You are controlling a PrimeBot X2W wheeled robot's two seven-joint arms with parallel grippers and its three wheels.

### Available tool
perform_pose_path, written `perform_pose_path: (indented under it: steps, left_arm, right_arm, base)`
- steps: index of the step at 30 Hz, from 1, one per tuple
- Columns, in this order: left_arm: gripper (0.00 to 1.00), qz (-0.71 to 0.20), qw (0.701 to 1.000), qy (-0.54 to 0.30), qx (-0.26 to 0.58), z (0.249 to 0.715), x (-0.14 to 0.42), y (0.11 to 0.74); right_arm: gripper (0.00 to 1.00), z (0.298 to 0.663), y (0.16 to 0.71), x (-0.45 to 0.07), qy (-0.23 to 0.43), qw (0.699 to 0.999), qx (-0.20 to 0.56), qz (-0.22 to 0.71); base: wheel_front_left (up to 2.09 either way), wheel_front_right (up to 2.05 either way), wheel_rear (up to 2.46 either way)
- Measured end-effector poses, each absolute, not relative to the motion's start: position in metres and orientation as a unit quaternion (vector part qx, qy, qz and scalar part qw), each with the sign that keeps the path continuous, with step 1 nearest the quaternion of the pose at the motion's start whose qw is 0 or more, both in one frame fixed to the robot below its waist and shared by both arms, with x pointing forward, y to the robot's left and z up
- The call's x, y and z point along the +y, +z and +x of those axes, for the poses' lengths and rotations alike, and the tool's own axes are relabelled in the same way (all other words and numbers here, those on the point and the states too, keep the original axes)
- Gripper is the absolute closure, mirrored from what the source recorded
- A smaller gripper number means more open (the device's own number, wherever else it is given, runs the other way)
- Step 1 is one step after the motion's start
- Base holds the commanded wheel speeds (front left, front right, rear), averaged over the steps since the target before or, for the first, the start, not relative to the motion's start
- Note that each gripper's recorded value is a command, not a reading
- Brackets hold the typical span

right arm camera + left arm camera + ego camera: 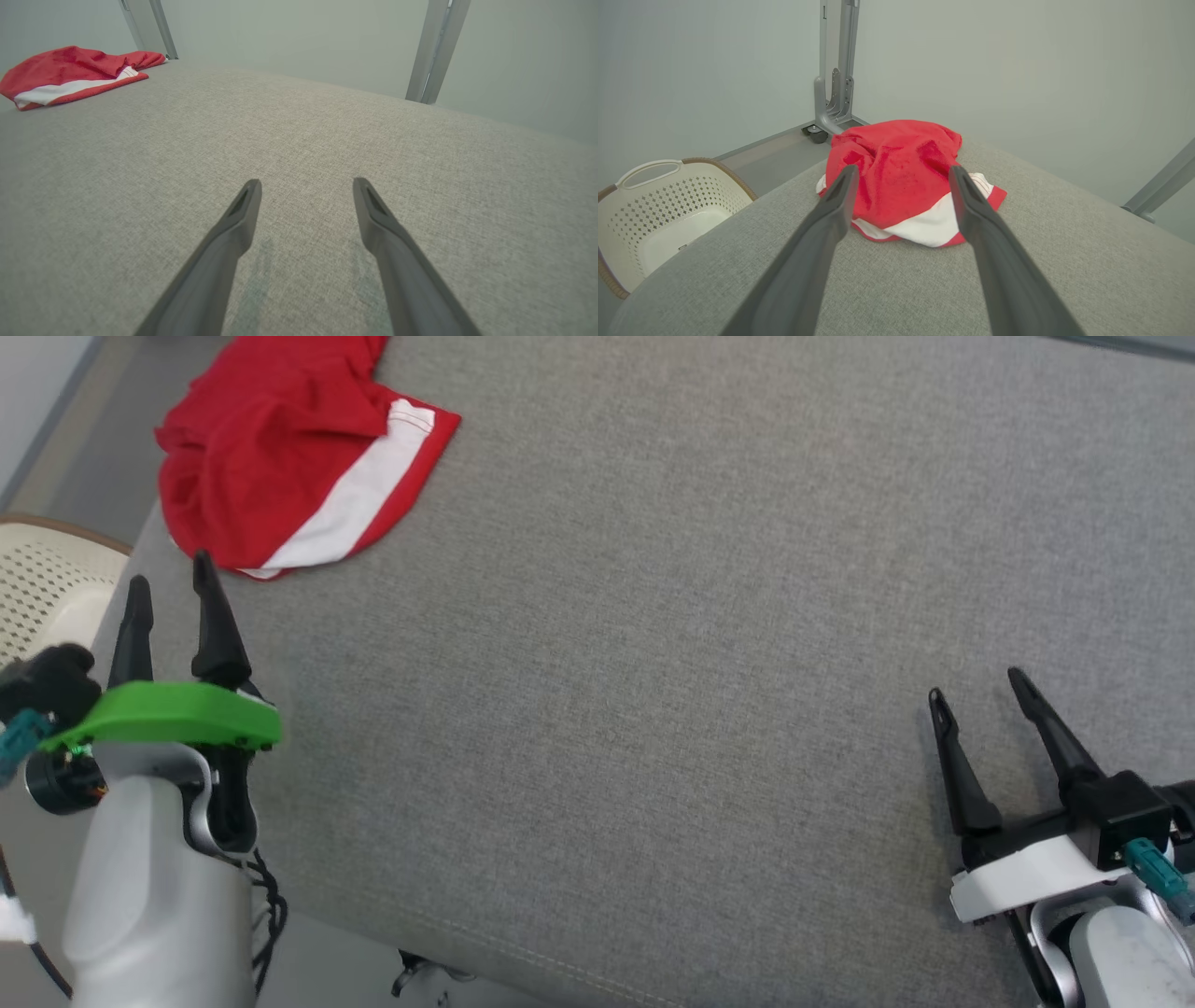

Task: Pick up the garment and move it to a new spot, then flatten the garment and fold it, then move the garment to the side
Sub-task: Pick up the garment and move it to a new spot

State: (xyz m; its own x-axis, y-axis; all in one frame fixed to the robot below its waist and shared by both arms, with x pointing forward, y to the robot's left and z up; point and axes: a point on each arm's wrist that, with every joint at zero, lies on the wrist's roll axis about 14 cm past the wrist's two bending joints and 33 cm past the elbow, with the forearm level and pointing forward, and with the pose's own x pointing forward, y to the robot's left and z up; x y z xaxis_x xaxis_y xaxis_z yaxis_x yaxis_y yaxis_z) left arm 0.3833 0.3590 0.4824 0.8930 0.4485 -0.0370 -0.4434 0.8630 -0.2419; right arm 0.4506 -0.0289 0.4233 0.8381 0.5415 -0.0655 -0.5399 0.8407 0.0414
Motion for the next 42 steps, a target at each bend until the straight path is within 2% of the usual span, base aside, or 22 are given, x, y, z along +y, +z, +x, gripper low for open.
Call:
perform_pose_path:
  steps: [10, 17, 23, 24, 25, 26, 31, 42]
  left_arm:
    - [0.0, -0.17, 0.942, 0.277, 0.084, 0.444, 0.399, 0.418]
    - [0.0, -0.198, 0.915, 0.312, 0.164, 0.442, 0.406, 0.36]
    - [0.0, -0.214, 0.909, 0.31, 0.18, 0.446, 0.394, 0.344]
    - [0.38, -0.214, 0.909, 0.31, 0.18, 0.445, 0.394, 0.344]
    - [0.67, -0.214, 0.909, 0.309, 0.181, 0.445, 0.393, 0.345]
    - [1.0, -0.214, 0.909, 0.308, 0.18, 0.445, 0.392, 0.345]
    - [1.0, -0.22, 0.915, 0.297, 0.164, 0.448, 0.388, 0.357]
    - [1.0, -0.202, 0.95, 0.224, 0.082, 0.461, 0.377, 0.423]
  right_arm:
    - [0.0, 0.474, 0.373, -0.038, 0.284, 0.957, 0.063, 0.014]
    - [0.0, 0.476, 0.362, -0.047, 0.275, 0.959, 0.064, 0.021]
    - [0.0, 0.472, 0.36, -0.072, 0.251, 0.965, 0.071, 0.005]
    - [0.0, 0.471, 0.36, -0.073, 0.251, 0.965, 0.072, 0.003]
    - [0.0, 0.471, 0.36, -0.073, 0.25, 0.965, 0.074, 0.001]
    - [0.0, 0.47, 0.361, -0.074, 0.25, 0.965, 0.075, 0.0]
    - [0.0, 0.467, 0.364, -0.072, 0.253, 0.964, 0.08, -0.004]
    - [0.0, 0.449, 0.372, -0.053, 0.257, 0.962, 0.093, 0.023]
  base:
    - [0.0, 0.0, 0.0]
    - [0.0, 0.0, 0.0]
    - [0.0, 0.0, 0.0]
    - [0.0, 0.0, 0.0]
    - [0.0, 0.0, 0.0]
    - [0.0, 0.0, 0.0]
    - [0.0, 0.0, 0.0]
    - [0.0, 0.0, 0.0]
